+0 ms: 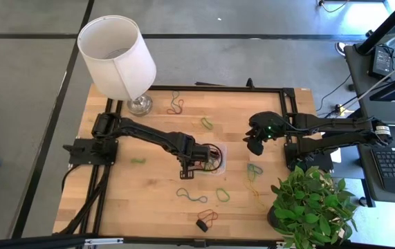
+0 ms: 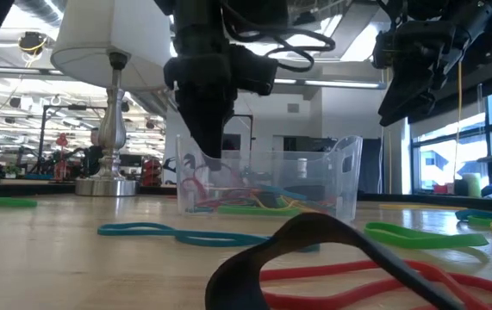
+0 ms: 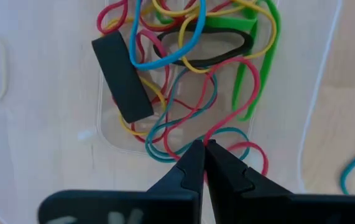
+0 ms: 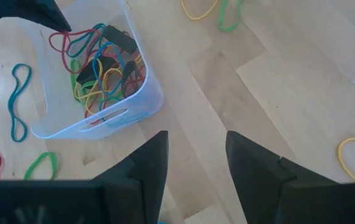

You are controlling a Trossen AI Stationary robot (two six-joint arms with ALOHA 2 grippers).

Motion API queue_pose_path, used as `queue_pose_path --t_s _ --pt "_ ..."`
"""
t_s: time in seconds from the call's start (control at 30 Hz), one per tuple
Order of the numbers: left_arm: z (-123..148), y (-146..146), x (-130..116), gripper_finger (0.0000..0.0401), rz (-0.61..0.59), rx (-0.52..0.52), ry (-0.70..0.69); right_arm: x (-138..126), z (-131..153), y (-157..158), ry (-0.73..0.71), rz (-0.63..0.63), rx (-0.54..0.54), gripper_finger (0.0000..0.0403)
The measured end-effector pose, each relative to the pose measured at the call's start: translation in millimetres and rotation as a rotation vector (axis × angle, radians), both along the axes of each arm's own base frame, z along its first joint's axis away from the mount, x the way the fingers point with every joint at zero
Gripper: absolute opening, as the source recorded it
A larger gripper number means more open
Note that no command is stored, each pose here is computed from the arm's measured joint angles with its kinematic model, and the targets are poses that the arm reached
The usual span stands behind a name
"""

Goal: Pick and place rubber bands into bin
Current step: Put the red rubber band into the transparent bin, then put the green rubber band into the transparent bin

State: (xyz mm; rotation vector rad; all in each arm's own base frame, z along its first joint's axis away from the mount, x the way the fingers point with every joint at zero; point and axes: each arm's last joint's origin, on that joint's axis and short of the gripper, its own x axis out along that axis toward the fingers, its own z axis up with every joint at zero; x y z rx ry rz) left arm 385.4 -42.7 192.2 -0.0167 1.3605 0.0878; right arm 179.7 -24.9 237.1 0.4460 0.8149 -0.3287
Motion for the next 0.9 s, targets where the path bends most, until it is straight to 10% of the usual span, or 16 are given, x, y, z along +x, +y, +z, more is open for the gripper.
queue_pose_path --t_s 0.53,0.9 --pt "35.0 1.7 -1.6 0.0117 0.055 0.036 0.026 0.0 0.0 -0.1 -0.001 -0.007 0.006 0.0165" --pt "98.0 29.0 -32.9 0.0013 0.147 0.139 -0.061 3.8 3.5 -0.8 -0.055 -0.017 -0.004 0.0165"
